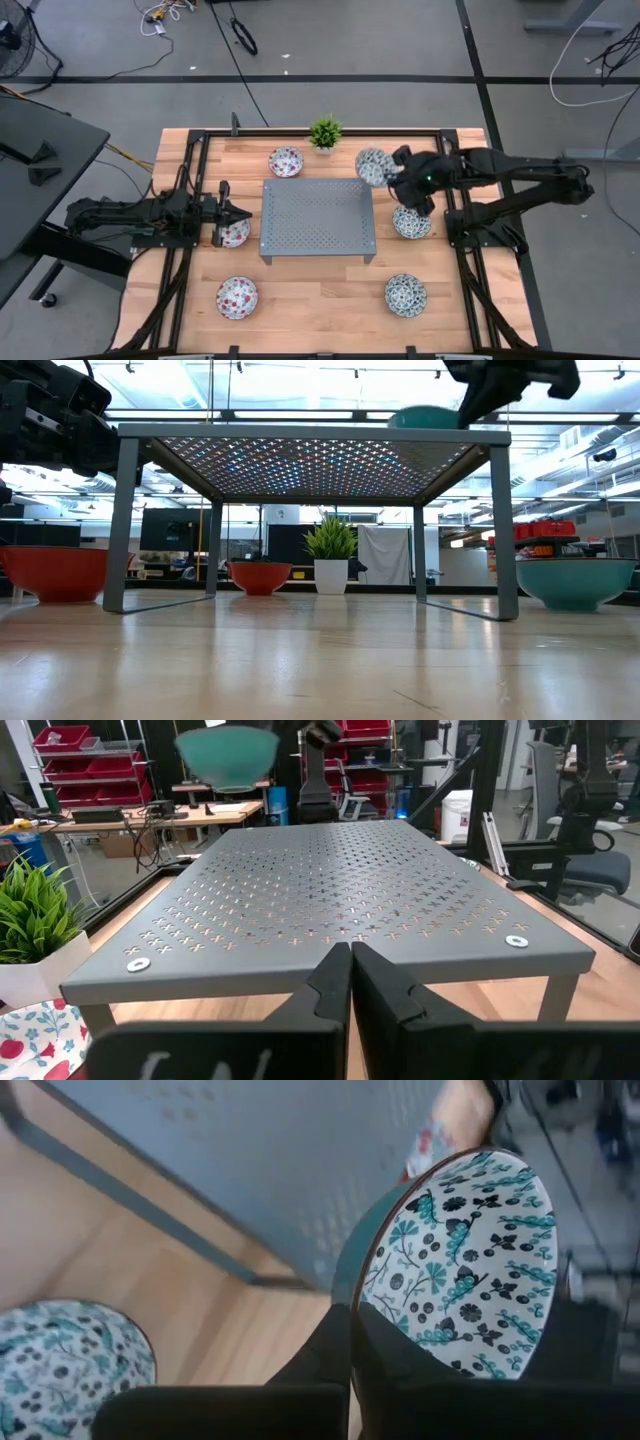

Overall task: Pick & Place Mini bowls
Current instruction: Put the top blue patterned bowl on the shelf

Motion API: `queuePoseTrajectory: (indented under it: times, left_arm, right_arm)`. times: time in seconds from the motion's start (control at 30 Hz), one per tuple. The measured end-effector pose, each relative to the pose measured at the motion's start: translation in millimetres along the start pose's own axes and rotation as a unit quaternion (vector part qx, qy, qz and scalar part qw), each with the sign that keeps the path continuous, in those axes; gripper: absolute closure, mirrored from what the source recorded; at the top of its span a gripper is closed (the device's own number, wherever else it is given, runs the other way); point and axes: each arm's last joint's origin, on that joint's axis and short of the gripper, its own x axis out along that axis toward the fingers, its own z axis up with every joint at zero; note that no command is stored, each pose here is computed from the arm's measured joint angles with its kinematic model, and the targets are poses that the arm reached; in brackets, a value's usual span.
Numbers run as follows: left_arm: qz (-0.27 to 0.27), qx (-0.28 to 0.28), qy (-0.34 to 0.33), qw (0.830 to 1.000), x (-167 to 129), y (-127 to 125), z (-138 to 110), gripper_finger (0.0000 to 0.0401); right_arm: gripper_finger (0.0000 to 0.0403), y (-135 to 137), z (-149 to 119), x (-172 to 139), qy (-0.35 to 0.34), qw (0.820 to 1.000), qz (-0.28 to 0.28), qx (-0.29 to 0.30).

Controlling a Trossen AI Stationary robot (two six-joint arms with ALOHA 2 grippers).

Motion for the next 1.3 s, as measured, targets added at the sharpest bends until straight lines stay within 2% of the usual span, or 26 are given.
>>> queuePoseTrajectory:
  times: [0.13,0.3,0.5,0.67,0.93,1.3]
  left_arm:
    - [0.0,0.0,0.0,1.0,0.0,0.0,0.0,0.0383]
    - [0.0,0.0,0.0,1.0,0.0,0.0,-0.1,0.0383]
    - [0.0,0.0,0.0,1.0,0.0,0.0,0.0,0.0383]
    - [0.0,0.0,0.0,1.0,0.0,0.0,0.0,0.0383]
    - [0.0,0.0,0.0,1.0,0.0,0.0,0.0,0.0383]
    - [0.0,0.0,0.0,1.0,0.0,0.0,-0.1,0.0383]
  right_arm:
    - [0.0403,10.3,14.5,1.1,-0.023,0.998,0.014,-0.06]
    - [0.0403,23.6,30.9,5.9,-0.041,0.985,0.033,-0.166]
    - [0.0403,31.1,50.3,14.7,-0.071,0.973,0.028,-0.217]
    - [0.0403,31.1,61.4,23.2,-0.087,0.971,0.015,-0.221]
    - [0.0403,34.8,67.9,40.4,-0.069,0.97,0.034,-0.23]
    - [0.0403,37.5,66.3,46.1,-0.042,0.972,0.046,-0.228]
